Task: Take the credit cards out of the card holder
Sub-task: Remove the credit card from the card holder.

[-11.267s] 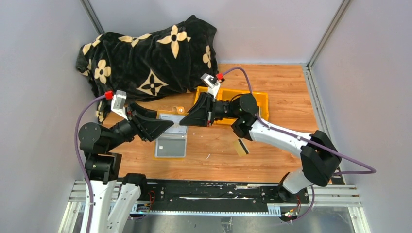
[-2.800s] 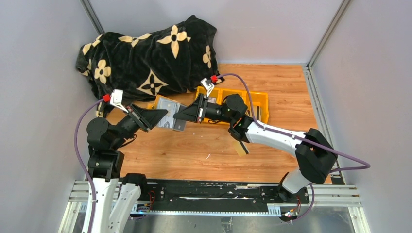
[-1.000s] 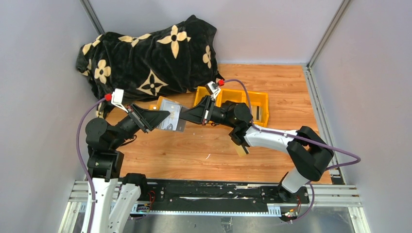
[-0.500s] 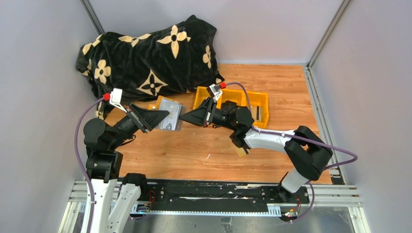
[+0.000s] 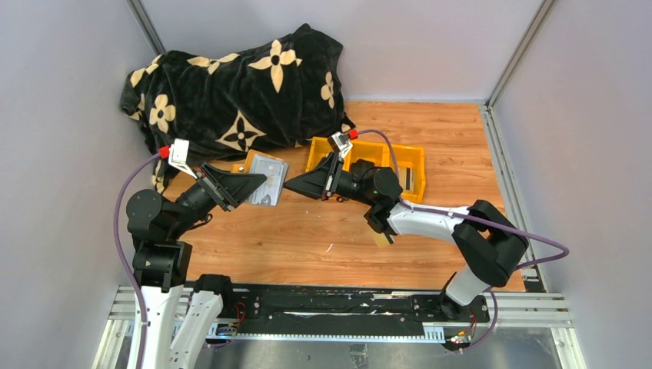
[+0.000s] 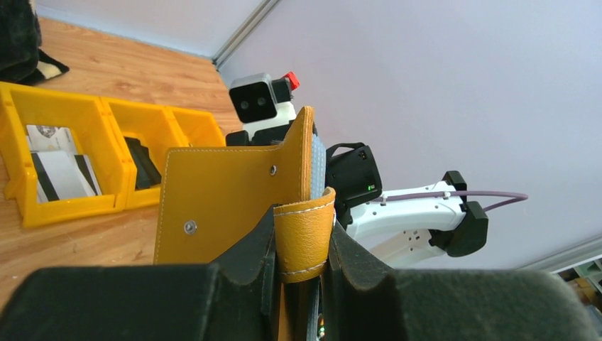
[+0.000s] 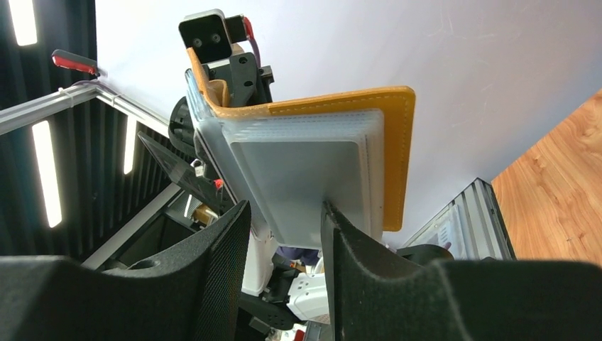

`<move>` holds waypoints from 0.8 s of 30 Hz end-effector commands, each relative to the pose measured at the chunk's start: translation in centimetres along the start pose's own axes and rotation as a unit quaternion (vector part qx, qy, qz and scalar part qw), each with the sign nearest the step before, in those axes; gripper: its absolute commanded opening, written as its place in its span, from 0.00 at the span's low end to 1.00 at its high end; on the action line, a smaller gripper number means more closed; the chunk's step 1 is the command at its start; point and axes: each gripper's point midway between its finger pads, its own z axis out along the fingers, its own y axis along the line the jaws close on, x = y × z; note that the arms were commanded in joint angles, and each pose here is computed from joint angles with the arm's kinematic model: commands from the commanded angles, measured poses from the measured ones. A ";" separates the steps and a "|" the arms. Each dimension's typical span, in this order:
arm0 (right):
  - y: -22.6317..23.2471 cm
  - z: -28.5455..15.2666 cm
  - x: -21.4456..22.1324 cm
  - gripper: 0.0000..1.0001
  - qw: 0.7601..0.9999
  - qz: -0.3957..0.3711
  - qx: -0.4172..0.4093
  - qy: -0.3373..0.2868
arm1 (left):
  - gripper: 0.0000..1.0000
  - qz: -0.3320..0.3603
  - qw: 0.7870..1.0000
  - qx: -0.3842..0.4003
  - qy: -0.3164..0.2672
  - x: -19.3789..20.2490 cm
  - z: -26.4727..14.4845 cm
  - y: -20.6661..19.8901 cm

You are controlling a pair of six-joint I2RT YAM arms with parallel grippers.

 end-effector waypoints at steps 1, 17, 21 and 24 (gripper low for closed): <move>3.7 -0.5 0.3 0.45 0.998 -0.037 -0.043 -0.001 | 0.00 0.027 0.999 0.038 -0.004 -0.6 -0.5 -2.7; 4.5 0.2 1.1 0.55 0.997 -0.069 -0.014 0.045 | 0.00 0.026 0.999 0.033 -0.005 -0.8 -0.4 -2.7; 4.7 0.9 1.4 0.55 0.996 -0.067 -0.026 0.054 | 0.00 0.027 0.999 0.032 -0.003 -0.8 -0.4 -2.6; 5.1 1.5 1.6 0.55 0.995 -0.067 -0.036 0.060 | 0.00 0.025 0.999 0.030 -0.003 -0.7 -0.4 -2.4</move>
